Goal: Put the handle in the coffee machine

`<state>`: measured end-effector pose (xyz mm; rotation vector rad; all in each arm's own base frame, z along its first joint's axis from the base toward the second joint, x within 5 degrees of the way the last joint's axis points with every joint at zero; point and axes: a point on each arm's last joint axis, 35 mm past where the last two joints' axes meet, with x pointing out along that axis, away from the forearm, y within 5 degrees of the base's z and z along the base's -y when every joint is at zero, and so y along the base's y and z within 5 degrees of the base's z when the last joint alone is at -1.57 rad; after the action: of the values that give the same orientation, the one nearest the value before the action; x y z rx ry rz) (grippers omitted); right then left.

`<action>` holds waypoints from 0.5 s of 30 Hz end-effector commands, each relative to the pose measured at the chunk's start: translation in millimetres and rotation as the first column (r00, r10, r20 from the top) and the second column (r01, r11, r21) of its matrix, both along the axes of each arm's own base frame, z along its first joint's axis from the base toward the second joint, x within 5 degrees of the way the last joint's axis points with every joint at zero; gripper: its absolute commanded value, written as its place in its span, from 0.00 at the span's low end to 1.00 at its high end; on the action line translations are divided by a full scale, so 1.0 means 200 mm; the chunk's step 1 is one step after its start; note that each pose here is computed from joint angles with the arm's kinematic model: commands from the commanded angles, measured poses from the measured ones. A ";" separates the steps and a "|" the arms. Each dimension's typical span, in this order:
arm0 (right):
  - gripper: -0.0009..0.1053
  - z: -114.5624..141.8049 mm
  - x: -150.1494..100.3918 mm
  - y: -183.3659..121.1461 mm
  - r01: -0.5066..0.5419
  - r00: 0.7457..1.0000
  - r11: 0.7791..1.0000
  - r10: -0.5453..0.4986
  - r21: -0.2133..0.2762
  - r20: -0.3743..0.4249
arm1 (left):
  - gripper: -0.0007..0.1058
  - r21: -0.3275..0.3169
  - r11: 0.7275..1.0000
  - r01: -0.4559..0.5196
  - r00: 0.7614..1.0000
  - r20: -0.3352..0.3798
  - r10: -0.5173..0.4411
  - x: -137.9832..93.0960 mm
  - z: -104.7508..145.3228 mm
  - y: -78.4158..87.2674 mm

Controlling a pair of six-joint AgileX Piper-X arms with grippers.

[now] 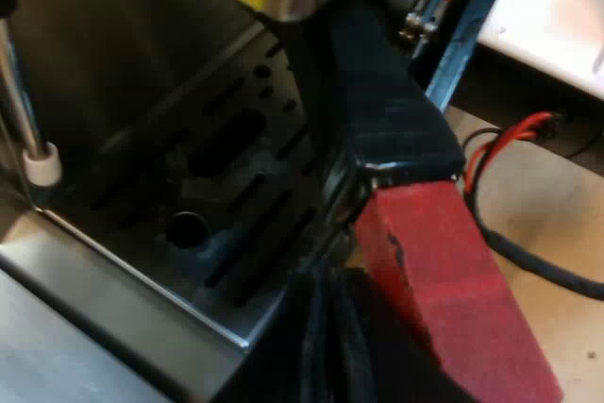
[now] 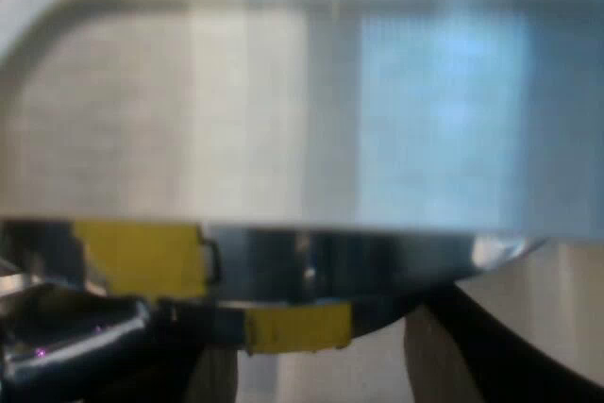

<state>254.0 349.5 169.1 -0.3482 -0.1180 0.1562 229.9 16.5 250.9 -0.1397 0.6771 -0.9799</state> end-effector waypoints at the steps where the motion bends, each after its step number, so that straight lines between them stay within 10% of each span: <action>1: 0.43 0.12 0.00 0.00 -0.022 0.997 0.993 0.013 0.112 0.077 | 0.01 -0.065 0.996 0.057 0.998 -0.035 -0.059 -0.02 0.01 -0.05; 15: 0.43 0.10 -0.01 0.01 -0.021 0.999 0.999 0.018 0.050 0.051 | 0.01 -0.072 0.969 0.236 0.969 -0.063 -0.241 -0.05 0.01 -0.26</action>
<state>253.4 344.2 165.5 -0.3538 -0.1008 0.1039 229.5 -23.8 248.0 -0.0422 0.7622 -1.0972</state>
